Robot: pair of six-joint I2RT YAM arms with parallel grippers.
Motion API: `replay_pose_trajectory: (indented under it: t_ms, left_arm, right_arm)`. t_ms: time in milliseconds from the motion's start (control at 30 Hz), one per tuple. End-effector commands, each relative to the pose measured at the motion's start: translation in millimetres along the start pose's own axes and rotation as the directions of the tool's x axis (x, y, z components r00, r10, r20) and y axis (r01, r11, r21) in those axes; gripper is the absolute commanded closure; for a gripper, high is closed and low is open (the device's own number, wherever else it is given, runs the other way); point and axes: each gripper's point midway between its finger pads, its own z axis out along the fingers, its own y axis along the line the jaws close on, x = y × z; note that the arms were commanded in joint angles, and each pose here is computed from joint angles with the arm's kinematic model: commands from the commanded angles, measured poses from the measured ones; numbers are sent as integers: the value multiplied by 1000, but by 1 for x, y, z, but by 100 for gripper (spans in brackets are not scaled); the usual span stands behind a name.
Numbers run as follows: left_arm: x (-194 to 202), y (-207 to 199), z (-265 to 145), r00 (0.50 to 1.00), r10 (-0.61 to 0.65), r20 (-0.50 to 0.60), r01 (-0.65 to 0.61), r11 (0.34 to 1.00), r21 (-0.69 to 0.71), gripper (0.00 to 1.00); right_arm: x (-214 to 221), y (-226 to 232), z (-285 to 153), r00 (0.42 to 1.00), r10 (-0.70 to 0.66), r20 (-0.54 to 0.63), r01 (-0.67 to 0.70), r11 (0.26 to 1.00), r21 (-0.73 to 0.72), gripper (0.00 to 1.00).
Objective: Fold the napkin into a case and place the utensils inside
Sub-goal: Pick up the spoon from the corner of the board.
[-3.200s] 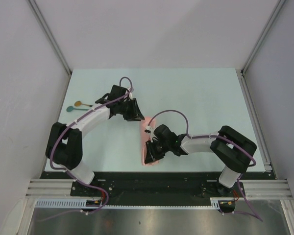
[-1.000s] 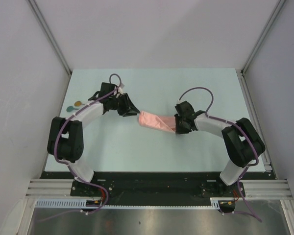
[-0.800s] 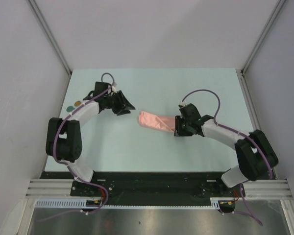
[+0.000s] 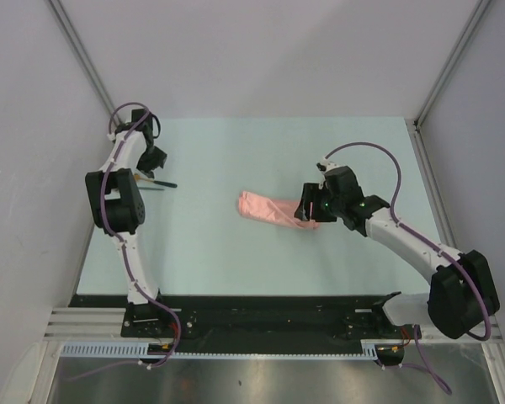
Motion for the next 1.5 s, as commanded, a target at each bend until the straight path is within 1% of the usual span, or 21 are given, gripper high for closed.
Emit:
replay_pose_trajectory:
  t_ms: [0, 67, 167, 300, 400, 467, 733, 833, 900, 933, 1033, 1067, 1100, 1200, 1233, 1300, 1333, 1367, 1400, 1433, 1467]
  left_arm:
    - [-27, 15, 8, 993, -94, 71, 100, 991, -87, 47]
    - [-31, 18, 19, 993, -108, 57, 112, 990, -90, 48]
    - [-46, 19, 23, 989, -117, 88, 125, 988, -89, 49]
    - [-51, 24, 37, 987, -140, 81, 149, 983, -111, 50]
    - [-55, 20, 41, 986, -146, 83, 154, 983, -101, 50]
    - [-49, 29, 49, 987, -143, 67, 152, 977, -149, 50]
    - [-39, 35, 70, 988, -152, 33, 155, 972, -177, 50]
    - [-39, 42, 81, 986, -166, 15, 166, 968, -189, 51]
    - [-42, 40, 84, 988, -155, 17, 156, 972, -176, 56]
    - [-43, 39, 85, 989, -149, 17, 149, 975, -166, 60]
    - [-47, 24, 85, 994, -112, 2, 112, 990, -89, 81]
    - [-47, 20, 84, 994, -105, -5, 105, 992, -64, 95]
    - [-49, 10, 80, 996, -86, -13, 86, 996, -12, 100]
    - [-50, -10, 65, 999, -22, -27, 25, 995, 96, 100]
    - [-48, -24, 48, 999, -4, -38, 10, 987, 159, 100]
    - [-42, -35, 25, 998, 58, -28, -50, 973, 227, 100]
    - [-45, -56, -13, 997, 82, 9, -80, 941, 329, 100]
    - [-41, -62, -27, 994, 107, 18, -106, 924, 367, 100]
    - [-27, -60, -34, 991, 132, -1, -121, 913, 389, 100]
    - [-15, -70, -53, 987, 159, 3, -144, 886, 441, 100]
    - [-11, -85, -94, 985, 171, 24, -155, 814, 560, 100]
  right_arm:
    - [-13, -6, -21, 998, -19, 53, 20, 1000, -17, 37]
    - [-14, -9, -26, 998, -25, 63, 26, 1000, -18, 37]
    - [-16, -16, -34, 997, -13, 74, 14, 1000, -13, 37]
    - [-19, -21, -39, 996, 4, 88, -3, 1000, -17, 38]
    - [-21, -21, -42, 995, 9, 95, -8, 1000, -17, 38]
    - [-23, -21, -44, 995, 12, 103, -10, 1000, -18, 39]
    - [-27, -19, -48, 992, 28, 123, -26, 999, -23, 39]
    - [-26, -20, -47, 992, 31, 123, -30, 999, -12, 40]
    - [-24, -22, -47, 993, 34, 116, -34, 999, -2, 40]
    - [-24, -23, -47, 993, 33, 117, -34, 999, 3, 40]
    - [-23, -23, -44, 994, 28, 108, -29, 1000, 2, 40]
    - [-24, -22, -43, 994, 25, 106, -25, 1000, -1, 40]
    - [-24, -22, -43, 995, 13, 101, -13, 1000, -5, 40]
    - [-27, -20, -39, 996, -12, 85, 14, 1000, -18, 40]
    - [-28, -18, -39, 996, -19, 84, 22, 999, -29, 40]
    - [-33, -19, -36, 996, -29, 86, 31, 999, -30, 40]
    - [-39, -17, -37, 994, -38, 99, 42, 998, -37, 39]
    - [-41, -20, -34, 996, -31, 89, 34, 999, -34, 39]
    - [-46, -19, -33, 995, -29, 95, 34, 998, -47, 38]
    - [-50, -14, -33, 996, -21, 90, 29, 996, -82, 38]
    - [-53, -17, -30, 996, -8, 89, 17, 996, -91, 38]
